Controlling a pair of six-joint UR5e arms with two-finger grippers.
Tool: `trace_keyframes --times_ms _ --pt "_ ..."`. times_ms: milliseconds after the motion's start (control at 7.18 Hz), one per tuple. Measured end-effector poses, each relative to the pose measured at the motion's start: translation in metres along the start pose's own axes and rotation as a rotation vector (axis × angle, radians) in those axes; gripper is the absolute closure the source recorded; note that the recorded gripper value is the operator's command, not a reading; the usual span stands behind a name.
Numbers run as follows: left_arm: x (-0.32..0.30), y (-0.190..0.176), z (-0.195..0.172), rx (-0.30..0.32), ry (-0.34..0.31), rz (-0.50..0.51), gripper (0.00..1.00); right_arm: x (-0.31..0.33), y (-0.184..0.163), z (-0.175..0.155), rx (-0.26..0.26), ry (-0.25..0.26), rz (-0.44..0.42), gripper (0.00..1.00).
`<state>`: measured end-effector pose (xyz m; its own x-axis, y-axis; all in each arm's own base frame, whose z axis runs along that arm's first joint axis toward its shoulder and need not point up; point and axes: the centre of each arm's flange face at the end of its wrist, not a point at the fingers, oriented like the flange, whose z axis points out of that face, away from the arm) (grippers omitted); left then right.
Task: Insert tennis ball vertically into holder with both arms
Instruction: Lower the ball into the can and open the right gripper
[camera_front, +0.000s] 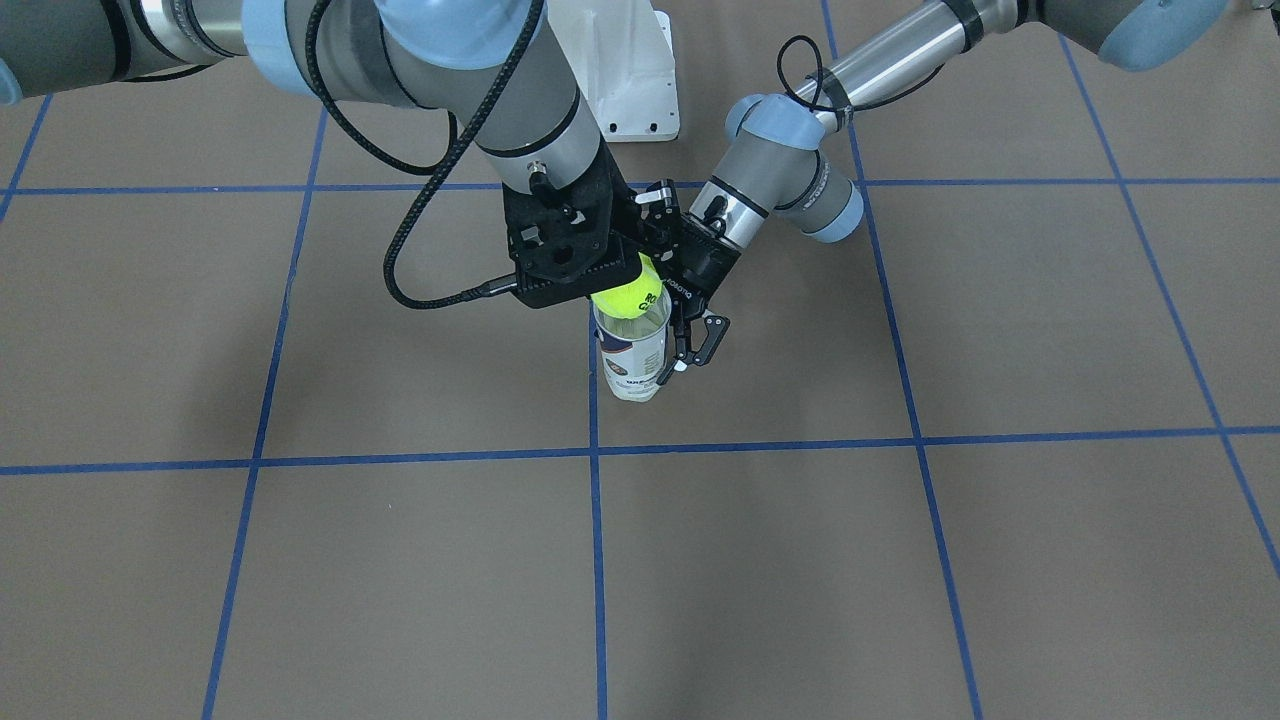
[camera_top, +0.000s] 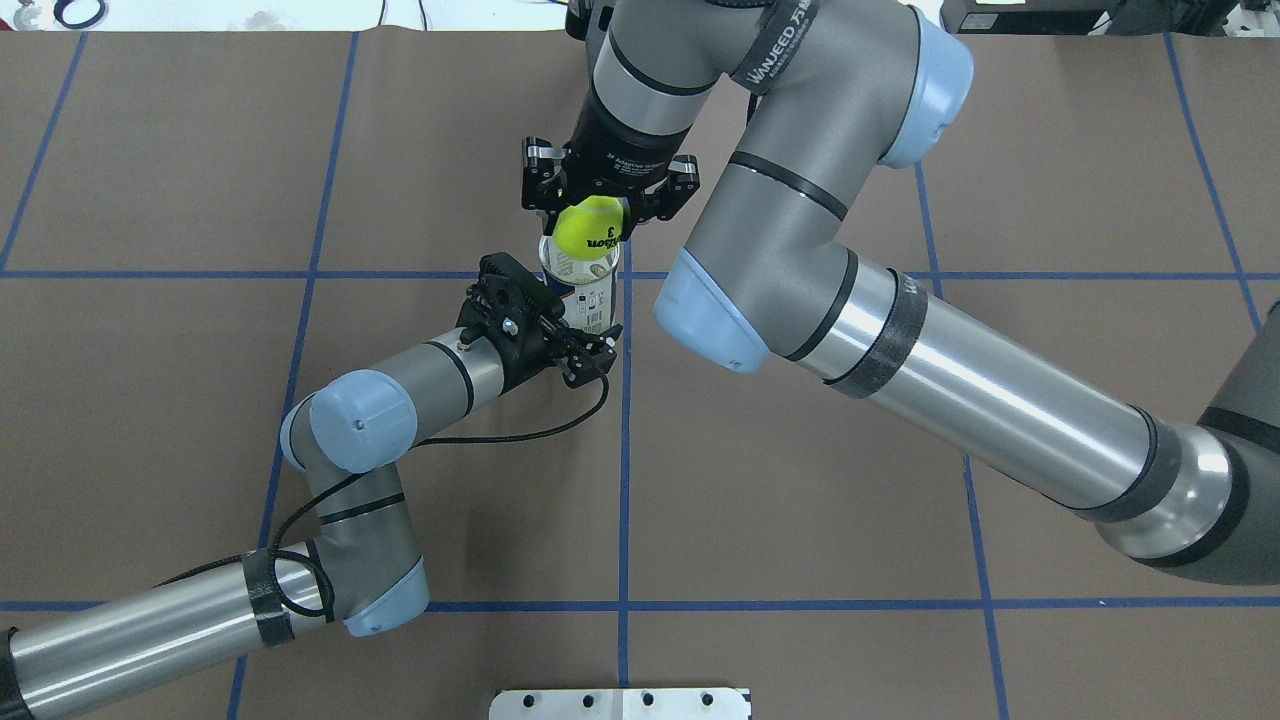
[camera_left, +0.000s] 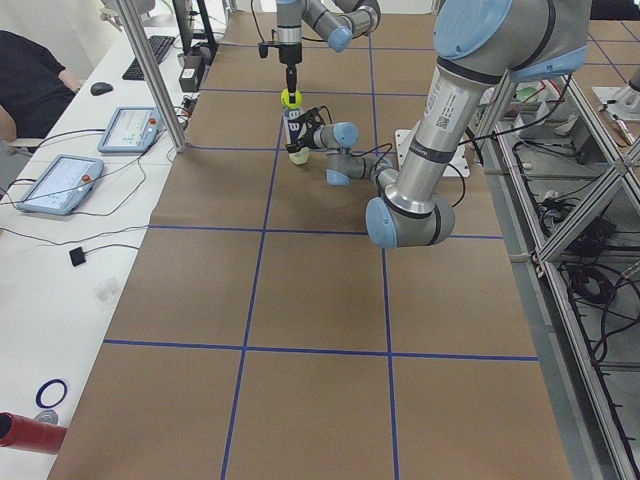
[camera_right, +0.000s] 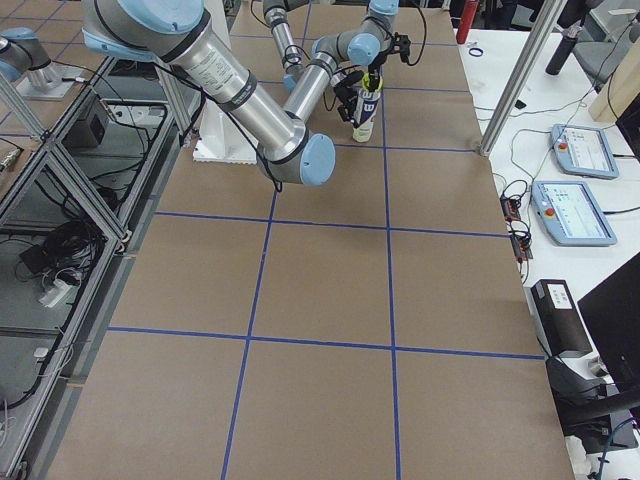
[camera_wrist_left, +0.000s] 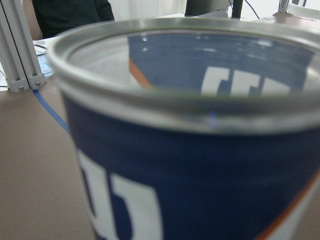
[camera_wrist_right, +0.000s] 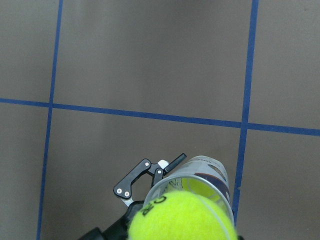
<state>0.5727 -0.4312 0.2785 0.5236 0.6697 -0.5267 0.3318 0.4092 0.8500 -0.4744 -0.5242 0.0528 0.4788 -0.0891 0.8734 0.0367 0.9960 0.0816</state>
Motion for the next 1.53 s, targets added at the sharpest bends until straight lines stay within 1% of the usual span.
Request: trace_keyframes --times_ms 139,418,557,975,1533 --pt "0.000 0.000 0.000 0.000 0.000 0.000 0.01 -0.002 0.002 0.004 0.000 0.005 0.009 0.01" --pt "-0.001 0.001 0.000 -0.002 -0.002 0.001 0.01 -0.011 0.010 0.008 0.025 0.012 0.062 0.01" --pt "-0.002 0.001 0.000 -0.003 -0.003 0.001 0.01 -0.014 0.013 0.009 0.030 0.011 0.073 0.01" --pt "-0.002 0.000 0.000 -0.002 -0.003 0.001 0.01 -0.018 0.018 0.000 0.037 -0.005 0.070 0.01" --pt "-0.003 0.000 -0.003 -0.003 0.004 -0.001 0.01 -0.019 0.020 -0.003 0.039 -0.011 0.066 0.01"
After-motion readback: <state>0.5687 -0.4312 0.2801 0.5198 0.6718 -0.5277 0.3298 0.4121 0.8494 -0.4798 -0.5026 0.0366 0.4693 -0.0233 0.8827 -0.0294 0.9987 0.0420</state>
